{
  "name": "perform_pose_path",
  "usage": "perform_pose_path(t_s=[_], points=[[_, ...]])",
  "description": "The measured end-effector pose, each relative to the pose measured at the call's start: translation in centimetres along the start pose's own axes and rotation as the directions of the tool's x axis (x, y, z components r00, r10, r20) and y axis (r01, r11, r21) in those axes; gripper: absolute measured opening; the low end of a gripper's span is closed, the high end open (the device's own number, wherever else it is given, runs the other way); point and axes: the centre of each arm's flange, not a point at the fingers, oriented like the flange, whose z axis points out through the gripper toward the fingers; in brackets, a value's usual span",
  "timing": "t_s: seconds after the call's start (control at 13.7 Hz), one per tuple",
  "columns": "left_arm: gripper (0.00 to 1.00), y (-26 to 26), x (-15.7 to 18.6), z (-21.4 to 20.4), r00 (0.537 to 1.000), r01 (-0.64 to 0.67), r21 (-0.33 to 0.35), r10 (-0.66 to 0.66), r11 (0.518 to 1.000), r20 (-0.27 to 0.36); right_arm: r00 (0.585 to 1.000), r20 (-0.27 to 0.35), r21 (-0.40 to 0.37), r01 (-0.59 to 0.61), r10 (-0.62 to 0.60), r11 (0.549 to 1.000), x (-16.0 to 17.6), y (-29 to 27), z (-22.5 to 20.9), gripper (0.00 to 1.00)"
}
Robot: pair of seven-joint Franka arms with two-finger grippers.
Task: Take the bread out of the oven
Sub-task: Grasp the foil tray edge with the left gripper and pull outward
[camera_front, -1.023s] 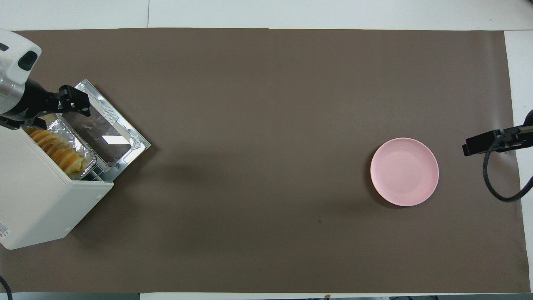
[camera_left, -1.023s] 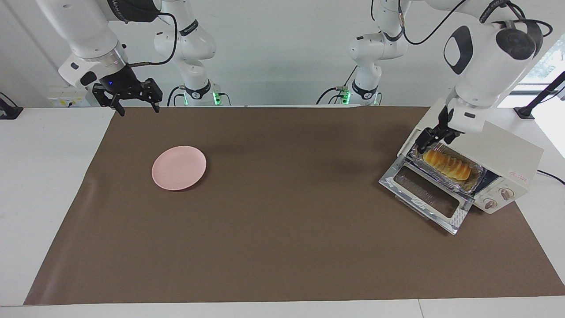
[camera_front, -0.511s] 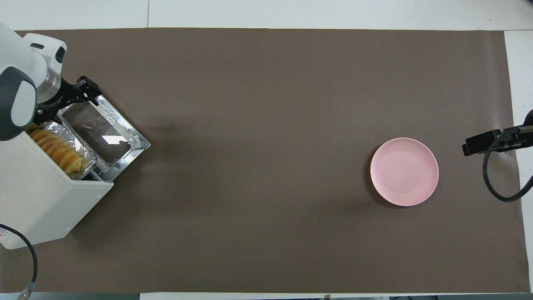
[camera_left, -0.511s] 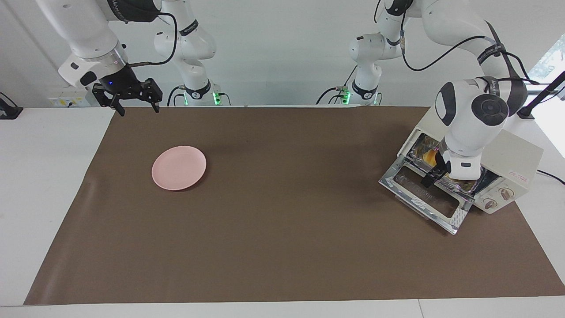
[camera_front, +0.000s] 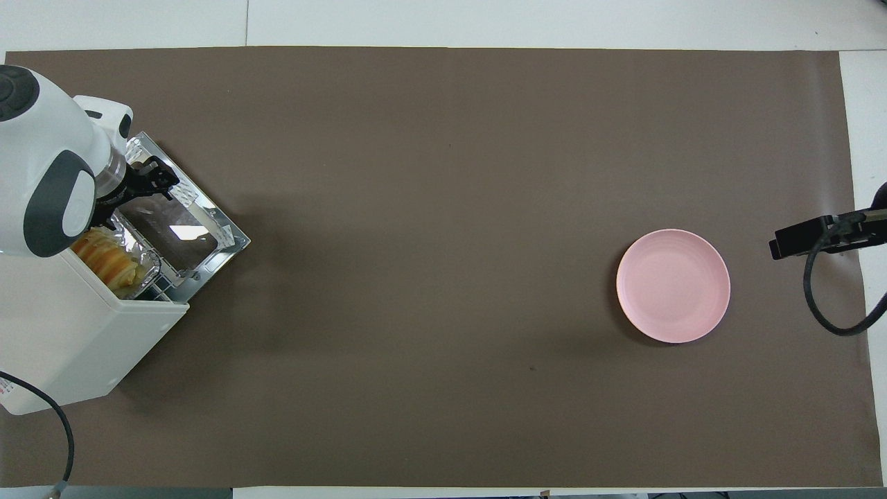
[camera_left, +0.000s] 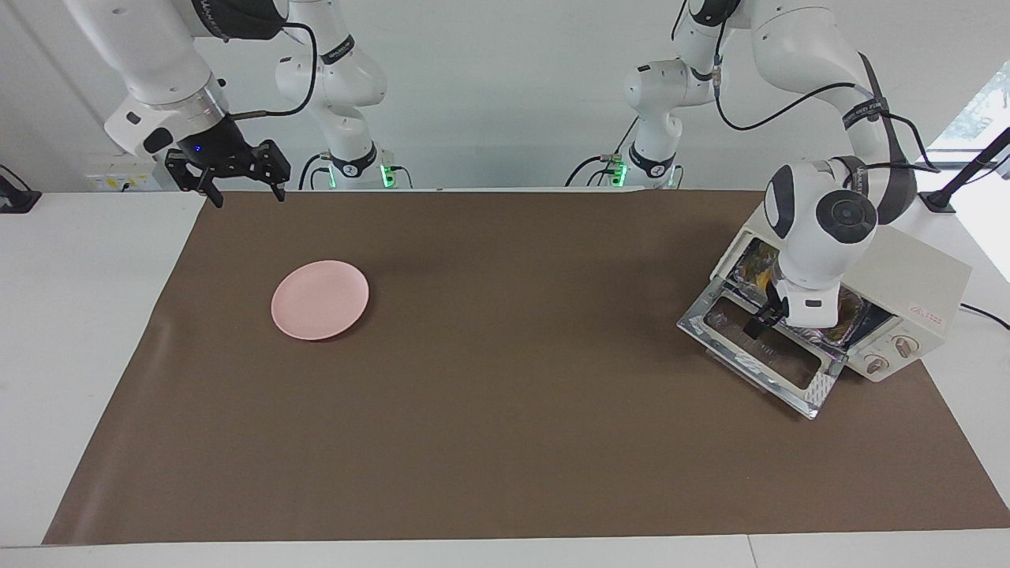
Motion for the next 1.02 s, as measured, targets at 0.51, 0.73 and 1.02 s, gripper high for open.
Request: perform_pose_path(t_s=[0.51, 0.73, 1.02], points=[[0.19, -2.3, -0.9, 2.1, 1.000, 0.019, 0.020, -0.020, 1.000, 0.024, 1.000, 0.000, 0.000, -0.002, 0.002, 1.000, 0.0, 0.1, 0.0, 1.00], [0.01, -1.0, -0.9, -0.1, 1.000, -0.015, -0.009, 0.015, 1.000, -0.018, 1.000, 0.000, 0.000, -0.002, 0.002, 1.000, 0.0, 0.1, 0.0, 1.00], [0.01, 9.8, -5.6, -6.4, 0.955, -0.282, -0.088, 0.271, 0.955, -0.120, 1.000, 0.000, 0.000, -0.002, 0.002, 1.000, 0.0, 0.1, 0.0, 1.00]])
